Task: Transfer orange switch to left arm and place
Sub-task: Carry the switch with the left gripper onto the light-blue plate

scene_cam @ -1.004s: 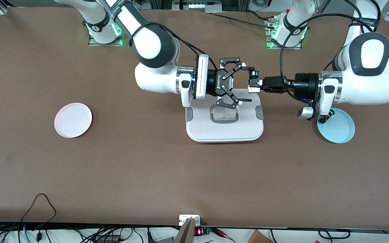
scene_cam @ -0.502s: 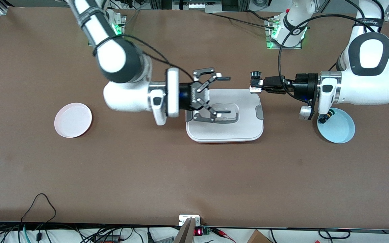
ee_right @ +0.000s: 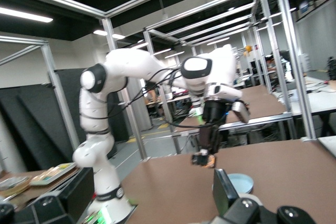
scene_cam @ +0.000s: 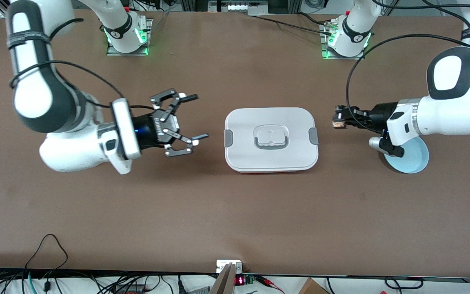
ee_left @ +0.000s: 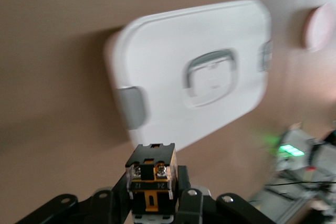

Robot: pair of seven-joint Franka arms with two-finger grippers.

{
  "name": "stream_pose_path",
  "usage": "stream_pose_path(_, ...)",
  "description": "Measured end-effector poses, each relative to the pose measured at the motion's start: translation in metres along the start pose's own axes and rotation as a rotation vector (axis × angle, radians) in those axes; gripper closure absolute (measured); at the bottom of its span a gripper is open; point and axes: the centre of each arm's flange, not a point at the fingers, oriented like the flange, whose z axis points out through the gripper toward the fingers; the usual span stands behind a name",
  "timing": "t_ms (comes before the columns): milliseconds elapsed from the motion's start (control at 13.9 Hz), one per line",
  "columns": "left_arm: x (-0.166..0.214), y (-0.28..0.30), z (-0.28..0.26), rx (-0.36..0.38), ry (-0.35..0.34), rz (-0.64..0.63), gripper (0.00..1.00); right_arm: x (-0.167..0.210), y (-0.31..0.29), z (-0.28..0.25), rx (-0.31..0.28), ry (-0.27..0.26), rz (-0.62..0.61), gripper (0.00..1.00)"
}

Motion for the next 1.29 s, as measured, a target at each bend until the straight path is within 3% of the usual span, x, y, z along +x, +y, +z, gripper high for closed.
stream_pose_path(143,0.000,-0.018,0.003,0.153,-0.051,0.091,0.64,-0.008,-0.012,-0.033,0.056,-0.055,0.013,0.00)
stream_pose_path(359,-0.001,-0.041,0.008,0.346,-0.149,0.210,0.64,-0.013,-0.032,-0.079,0.094,-0.146,0.031,0.00)
stream_pose_path(502,0.000,-0.065,0.013,0.465,-0.240,0.311,0.64,-0.004,-0.051,-0.111,0.076,-0.236,0.033,0.00)
stream_pose_path(645,0.005,-0.094,0.018,0.544,-0.318,0.408,0.64,0.017,-0.079,-0.140,0.040,-0.362,0.026,0.00)
stream_pose_path(789,0.009,-0.125,0.021,0.568,-0.356,0.506,0.64,0.041,-0.108,-0.162,-0.024,-0.506,0.018,0.00)
stream_pose_path(1004,0.012,-0.189,0.028,0.562,-0.387,0.663,0.64,0.065,-0.138,-0.186,-0.136,-0.656,0.013,0.00)
stream_pose_path(1291,-0.001,-0.264,0.050,0.516,-0.376,0.830,0.64,0.092,-0.170,-0.192,-0.281,-0.900,0.010,0.00)
